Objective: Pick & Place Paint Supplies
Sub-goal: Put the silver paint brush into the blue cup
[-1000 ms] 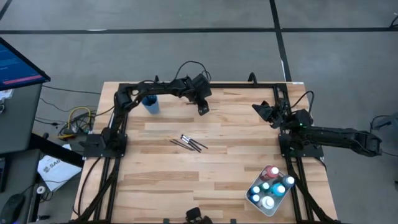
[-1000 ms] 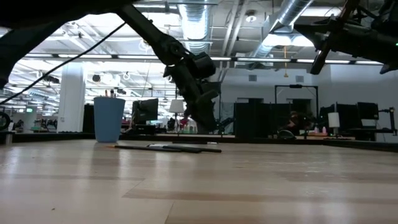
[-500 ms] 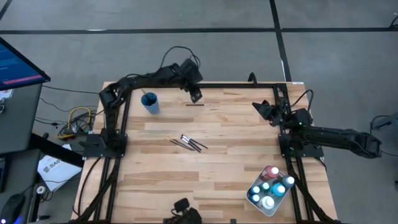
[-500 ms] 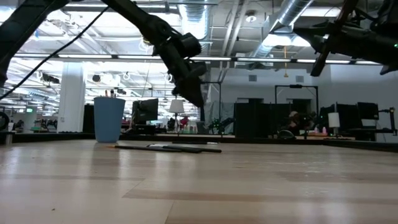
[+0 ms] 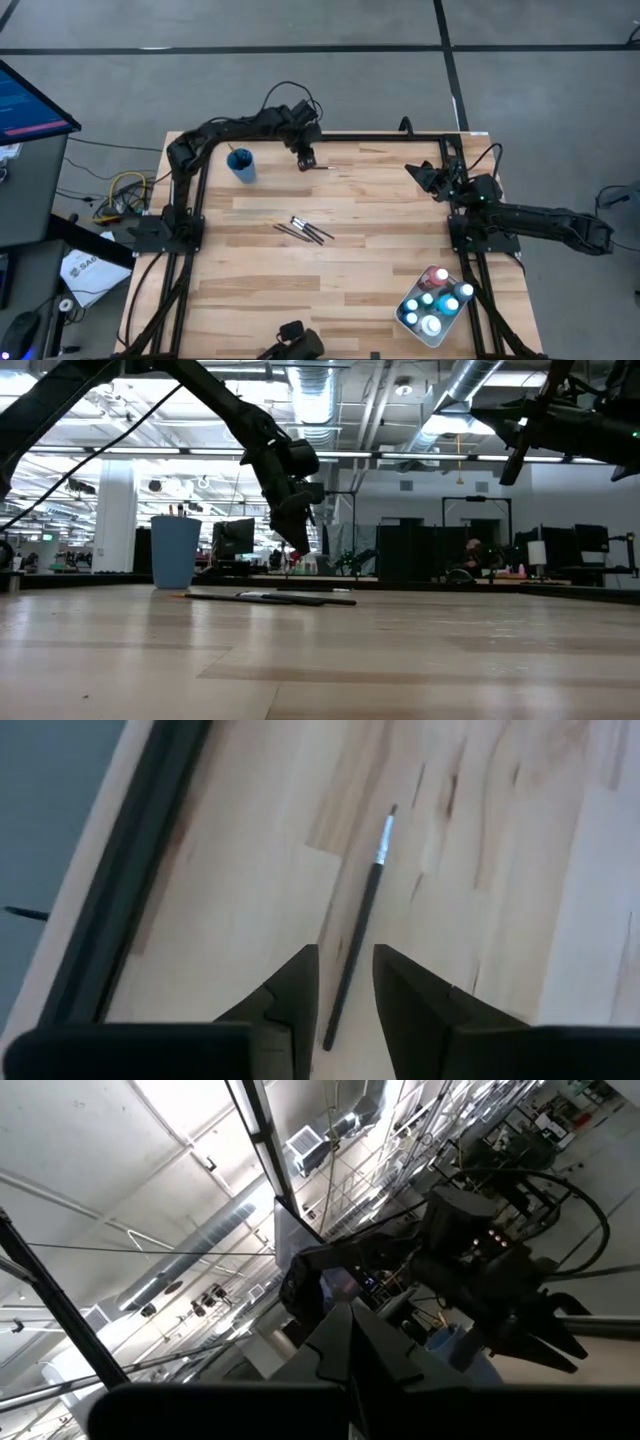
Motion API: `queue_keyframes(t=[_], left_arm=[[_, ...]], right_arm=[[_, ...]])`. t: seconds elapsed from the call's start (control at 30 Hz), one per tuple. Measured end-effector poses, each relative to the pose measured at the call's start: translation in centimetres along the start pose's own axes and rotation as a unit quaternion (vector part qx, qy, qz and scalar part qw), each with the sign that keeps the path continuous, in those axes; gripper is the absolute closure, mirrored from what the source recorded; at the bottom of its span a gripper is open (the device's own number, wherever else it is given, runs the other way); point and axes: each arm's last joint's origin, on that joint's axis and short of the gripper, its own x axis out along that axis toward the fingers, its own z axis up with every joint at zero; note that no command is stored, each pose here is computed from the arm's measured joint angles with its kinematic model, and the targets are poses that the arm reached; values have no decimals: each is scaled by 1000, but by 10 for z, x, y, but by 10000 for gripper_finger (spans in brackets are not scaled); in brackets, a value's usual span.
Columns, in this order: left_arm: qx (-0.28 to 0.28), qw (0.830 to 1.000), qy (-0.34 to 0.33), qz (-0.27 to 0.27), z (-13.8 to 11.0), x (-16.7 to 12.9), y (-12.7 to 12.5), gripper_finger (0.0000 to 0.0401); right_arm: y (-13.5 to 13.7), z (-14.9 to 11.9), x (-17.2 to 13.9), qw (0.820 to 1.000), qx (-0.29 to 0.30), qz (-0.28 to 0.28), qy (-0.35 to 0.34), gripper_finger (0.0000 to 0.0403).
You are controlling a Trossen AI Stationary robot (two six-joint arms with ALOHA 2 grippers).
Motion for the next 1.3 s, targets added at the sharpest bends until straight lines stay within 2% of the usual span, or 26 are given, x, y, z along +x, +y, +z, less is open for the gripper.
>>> queue_keyframes(t=[0.17,0.27,0.43,0.57,0.63,0.7,0.87,1.0,1.13,1.3], left_arm=[[-7,1000,3,-4,1,1,-6,297],[-32,999,1,-10,1,-5,-6,293],[-30,998,-47,24,9,-45,-5,286],[-63,989,-108,74,20,-76,-13,289],[-67,984,-138,93,26,-86,-15,295],[-64,984,-137,92,25,-87,-14,304],[-90,990,-94,55,13,-70,2,322],[-113,992,-60,15,4,-42,17,322],[-111,993,-21,-17,-5,-11,23,304],[-97,994,26,-38,-12,21,12,258]], right_arm=[[-3,-2,0,1000,2,-13,11,403],[-3,-3,0,1000,11,-15,13,403],[-3,-3,0,1000,15,-15,13,403],[-3,-3,0,1000,14,-15,13,403],[-3,-3,0,1000,15,-15,13,403],[-3,-3,0,1000,15,-15,13,403],[-3,-2,0,1000,15,-14,12,403],[-3,-2,0,1000,15,-14,12,403],[-3,-2,0,1000,15,-14,12,403],[-3,-2,0,1000,15,-14,12,403]])
